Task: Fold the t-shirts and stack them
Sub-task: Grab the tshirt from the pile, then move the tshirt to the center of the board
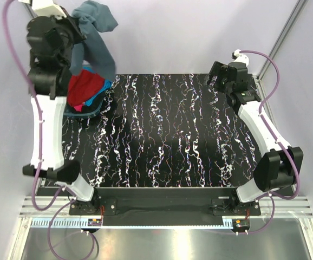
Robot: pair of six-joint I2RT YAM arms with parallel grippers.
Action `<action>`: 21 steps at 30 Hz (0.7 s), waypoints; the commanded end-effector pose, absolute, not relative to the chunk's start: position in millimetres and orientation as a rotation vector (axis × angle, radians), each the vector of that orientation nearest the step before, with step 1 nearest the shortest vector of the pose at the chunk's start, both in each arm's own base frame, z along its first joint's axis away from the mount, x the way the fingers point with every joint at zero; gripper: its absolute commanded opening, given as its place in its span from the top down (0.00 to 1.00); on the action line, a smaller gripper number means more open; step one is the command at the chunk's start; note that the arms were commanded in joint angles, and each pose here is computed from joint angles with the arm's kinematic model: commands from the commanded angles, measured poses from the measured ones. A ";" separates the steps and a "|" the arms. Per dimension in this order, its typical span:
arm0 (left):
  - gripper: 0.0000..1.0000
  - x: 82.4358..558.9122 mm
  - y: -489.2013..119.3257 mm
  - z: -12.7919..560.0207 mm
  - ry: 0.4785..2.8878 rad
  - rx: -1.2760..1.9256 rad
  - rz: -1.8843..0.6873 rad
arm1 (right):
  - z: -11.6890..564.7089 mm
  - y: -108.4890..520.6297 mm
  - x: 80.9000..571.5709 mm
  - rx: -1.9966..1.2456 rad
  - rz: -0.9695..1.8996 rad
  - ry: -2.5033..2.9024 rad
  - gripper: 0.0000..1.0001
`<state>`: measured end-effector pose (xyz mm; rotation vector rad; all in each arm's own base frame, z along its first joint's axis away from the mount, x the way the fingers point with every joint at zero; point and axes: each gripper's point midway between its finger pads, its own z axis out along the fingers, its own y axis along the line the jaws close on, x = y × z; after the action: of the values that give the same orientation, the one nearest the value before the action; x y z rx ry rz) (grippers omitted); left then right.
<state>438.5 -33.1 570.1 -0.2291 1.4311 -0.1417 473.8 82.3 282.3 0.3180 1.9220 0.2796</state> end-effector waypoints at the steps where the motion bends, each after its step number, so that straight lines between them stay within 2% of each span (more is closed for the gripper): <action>1: 1.00 426.9 -27.5 581.4 1.404 -0.215 -0.074 | 320.2 68.0 463.0 0.341 0.232 1.832 0.00; 13: 1.00 403.0 -98.5 593.1 1.396 -0.027 -0.228 | 342.3 40.3 443.2 0.407 0.105 1.787 0.00; 21: 1.00 399.7 -165.8 559.9 1.477 0.160 -0.309 | 356.4 36.3 436.2 0.418 0.094 1.783 0.00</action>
<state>407.6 -144.7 547.8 0.0811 1.5369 -0.2654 444.2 46.9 311.2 0.3975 1.8756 0.1134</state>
